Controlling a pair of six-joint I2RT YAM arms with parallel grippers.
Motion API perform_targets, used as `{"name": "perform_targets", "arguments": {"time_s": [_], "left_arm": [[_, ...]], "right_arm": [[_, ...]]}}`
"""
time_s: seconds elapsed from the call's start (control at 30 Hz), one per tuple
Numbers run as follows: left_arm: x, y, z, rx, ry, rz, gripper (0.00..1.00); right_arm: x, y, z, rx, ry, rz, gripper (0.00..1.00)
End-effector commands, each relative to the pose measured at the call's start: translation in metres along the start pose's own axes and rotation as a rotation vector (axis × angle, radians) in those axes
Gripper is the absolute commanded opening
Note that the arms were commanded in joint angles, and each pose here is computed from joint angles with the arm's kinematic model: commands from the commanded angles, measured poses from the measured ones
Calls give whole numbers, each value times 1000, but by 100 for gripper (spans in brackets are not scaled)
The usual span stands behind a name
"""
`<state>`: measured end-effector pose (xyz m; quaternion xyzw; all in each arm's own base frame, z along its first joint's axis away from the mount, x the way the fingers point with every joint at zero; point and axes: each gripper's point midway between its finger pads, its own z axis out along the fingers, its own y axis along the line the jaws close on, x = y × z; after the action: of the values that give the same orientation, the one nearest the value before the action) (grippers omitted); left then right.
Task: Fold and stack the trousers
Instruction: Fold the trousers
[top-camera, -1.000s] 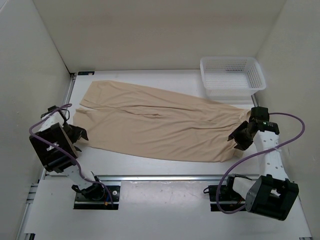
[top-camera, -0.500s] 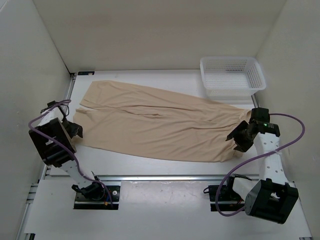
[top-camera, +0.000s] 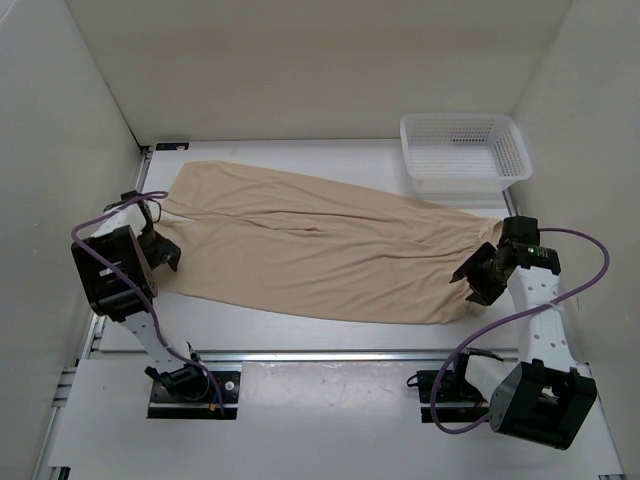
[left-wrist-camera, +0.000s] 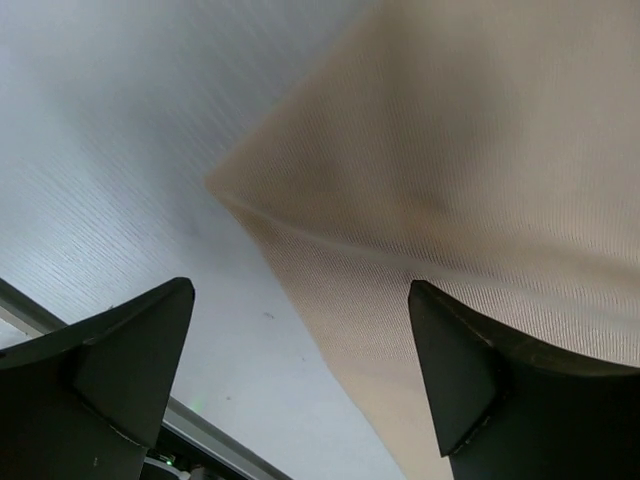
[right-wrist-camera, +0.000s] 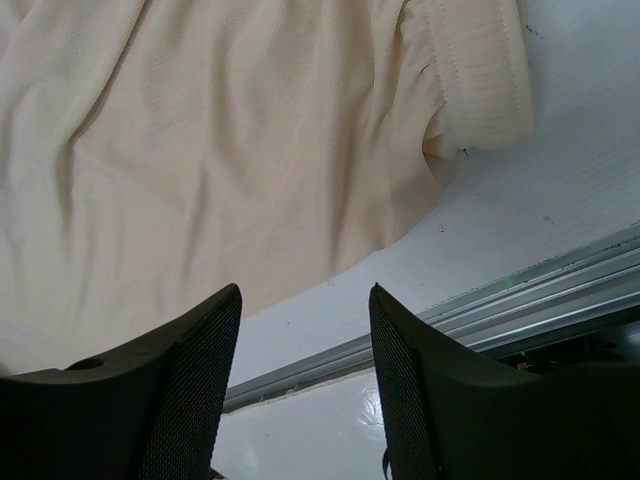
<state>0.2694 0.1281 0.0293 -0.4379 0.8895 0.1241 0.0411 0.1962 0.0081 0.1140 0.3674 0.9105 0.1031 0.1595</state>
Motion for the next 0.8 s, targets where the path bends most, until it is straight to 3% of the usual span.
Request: {"name": "perform_targets", "arguments": {"time_s": [0.0,0.17,0.27,0.4,0.5,0.57,0.63,0.77], "left_arm": [[-21,11,-4,-41,-45,-44,100],[-30,25,-27,-51,-107,-105,83],[-33,18,-51,36,-140,-124,74],[-38,22,-65,70,-178,-170,74],[-37,31,-55,48,-150,-191,85],[-39,31,-53,40,-154,-192,86],[-42,19,-51,94,-148,-177,81],[-30,-8,-45,228,-72,-149,57]], "right_arm": [[-7,9,-11,-36,-37,-33,59],[-4,11,-4,-43,0,-30,59],[-5,12,-2,-50,8,-49,59],[2,18,-1,-78,31,-70,59],[5,26,-6,-108,21,-101,59],[3,29,-14,-114,11,-103,59],[5,29,-18,-113,5,-115,59],[7,26,-23,-103,1,-114,59]]}}
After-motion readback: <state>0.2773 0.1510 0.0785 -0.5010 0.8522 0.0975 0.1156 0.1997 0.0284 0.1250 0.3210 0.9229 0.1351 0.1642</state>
